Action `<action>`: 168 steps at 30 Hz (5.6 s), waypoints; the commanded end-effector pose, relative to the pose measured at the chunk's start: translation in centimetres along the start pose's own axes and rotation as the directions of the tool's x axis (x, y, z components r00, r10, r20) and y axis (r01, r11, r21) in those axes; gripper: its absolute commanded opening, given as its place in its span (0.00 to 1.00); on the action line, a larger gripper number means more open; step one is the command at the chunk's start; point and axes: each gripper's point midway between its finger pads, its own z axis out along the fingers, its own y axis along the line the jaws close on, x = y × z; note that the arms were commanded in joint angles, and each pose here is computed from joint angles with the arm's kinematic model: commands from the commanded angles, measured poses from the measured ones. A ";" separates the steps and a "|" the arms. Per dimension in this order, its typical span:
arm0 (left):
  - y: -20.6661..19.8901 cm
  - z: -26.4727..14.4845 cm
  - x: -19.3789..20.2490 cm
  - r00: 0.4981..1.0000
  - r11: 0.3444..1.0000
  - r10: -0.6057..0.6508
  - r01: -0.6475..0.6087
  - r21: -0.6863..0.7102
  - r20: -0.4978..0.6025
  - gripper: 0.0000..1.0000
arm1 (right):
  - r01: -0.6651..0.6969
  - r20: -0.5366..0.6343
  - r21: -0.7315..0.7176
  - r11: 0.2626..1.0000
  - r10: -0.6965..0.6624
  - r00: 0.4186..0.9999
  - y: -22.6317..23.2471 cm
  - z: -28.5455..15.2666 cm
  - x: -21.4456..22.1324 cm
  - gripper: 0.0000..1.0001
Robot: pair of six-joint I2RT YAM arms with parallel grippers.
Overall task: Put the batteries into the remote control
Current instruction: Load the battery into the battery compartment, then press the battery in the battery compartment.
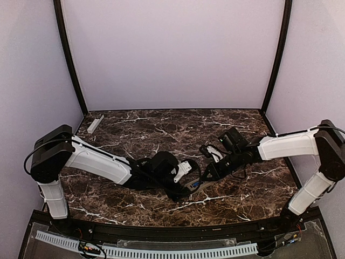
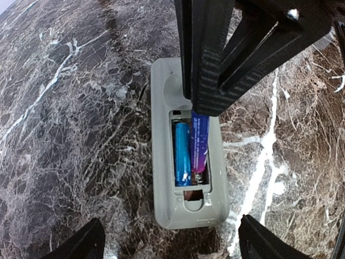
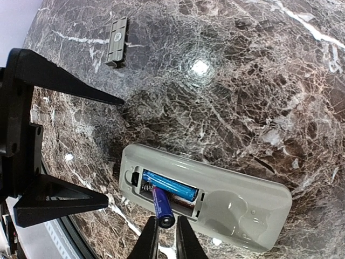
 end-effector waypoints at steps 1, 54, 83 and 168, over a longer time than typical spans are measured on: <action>-0.6 0.1 -0.9 0.999 0.999 0.031 -0.031 0.018 0.013 0.86 | 0.010 0.011 0.021 1.000 -0.010 1.000 -0.2 -0.1 0.0 0.13; -1.6 2.9 1.4 0.999 0.997 0.036 -0.035 0.070 -0.020 0.52 | 0.056 -0.101 0.009 0.998 -0.055 0.993 0.0 2.9 1.9 0.01; -1.3 0.8 -0.2 0.996 0.999 -0.018 0.013 0.052 0.088 0.72 | 0.143 -0.244 0.241 0.960 -0.083 0.966 -3.1 5.0 5.2 0.00; 2.6 1.8 -4.9 0.976 0.982 -0.178 0.185 0.048 -0.129 0.86 | -0.142 0.057 -0.012 0.990 0.143 0.988 -4.5 -1.0 1.6 0.33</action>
